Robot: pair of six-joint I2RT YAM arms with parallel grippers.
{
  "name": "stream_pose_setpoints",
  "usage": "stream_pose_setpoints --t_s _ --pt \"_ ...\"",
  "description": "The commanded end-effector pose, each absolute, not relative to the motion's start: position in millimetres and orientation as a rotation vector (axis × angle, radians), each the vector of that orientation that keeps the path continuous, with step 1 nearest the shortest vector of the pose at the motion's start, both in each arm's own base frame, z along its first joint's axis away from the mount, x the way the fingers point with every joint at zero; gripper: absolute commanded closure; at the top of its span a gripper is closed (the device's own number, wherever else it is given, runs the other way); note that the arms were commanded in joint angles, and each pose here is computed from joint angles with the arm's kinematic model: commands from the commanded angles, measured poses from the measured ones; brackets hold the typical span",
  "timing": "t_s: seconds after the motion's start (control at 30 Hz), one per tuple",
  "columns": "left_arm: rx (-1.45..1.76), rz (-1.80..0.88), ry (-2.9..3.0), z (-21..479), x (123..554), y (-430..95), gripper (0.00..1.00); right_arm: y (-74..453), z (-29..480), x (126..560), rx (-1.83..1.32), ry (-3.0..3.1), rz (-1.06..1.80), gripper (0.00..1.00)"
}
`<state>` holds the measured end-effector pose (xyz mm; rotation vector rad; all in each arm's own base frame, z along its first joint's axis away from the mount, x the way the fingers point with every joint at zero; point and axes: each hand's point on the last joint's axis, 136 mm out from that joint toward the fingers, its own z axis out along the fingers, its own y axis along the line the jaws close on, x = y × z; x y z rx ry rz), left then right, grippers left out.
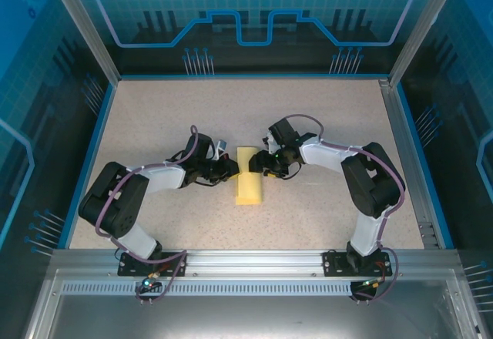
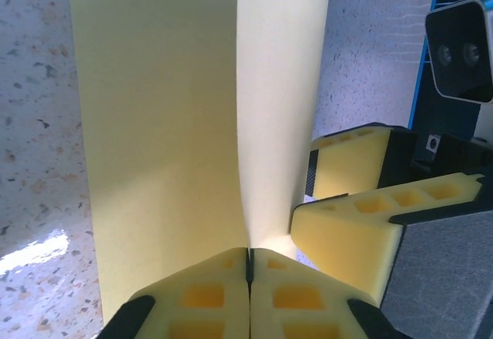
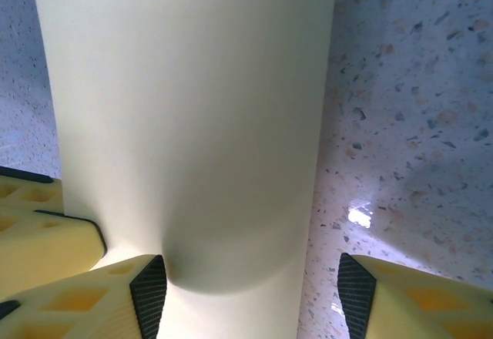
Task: Fold a paper plane with a square sheet of paper (pick it up from the middle)
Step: First fold the square sheet of paper in half at the center of the table.
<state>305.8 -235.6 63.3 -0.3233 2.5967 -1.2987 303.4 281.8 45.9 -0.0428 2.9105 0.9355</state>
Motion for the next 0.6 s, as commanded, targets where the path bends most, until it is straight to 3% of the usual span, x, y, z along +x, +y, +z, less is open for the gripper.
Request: stream_pose_setpoints --t_s 0.0,0.37,0.57 --pt "-0.293 -1.25 2.614 62.7 309.9 -231.3 0.96 284.9 59.0 302.4 -0.074 2.882 0.939 0.34" --pt "-0.291 -1.209 2.648 48.1 310.0 -228.8 0.95 285.5 54.9 303.0 -0.06 2.889 0.924 0.32" --pt "-0.294 -1.204 2.653 44.2 309.8 -228.5 0.94 288.8 41.1 301.5 -0.066 2.933 0.903 0.36"
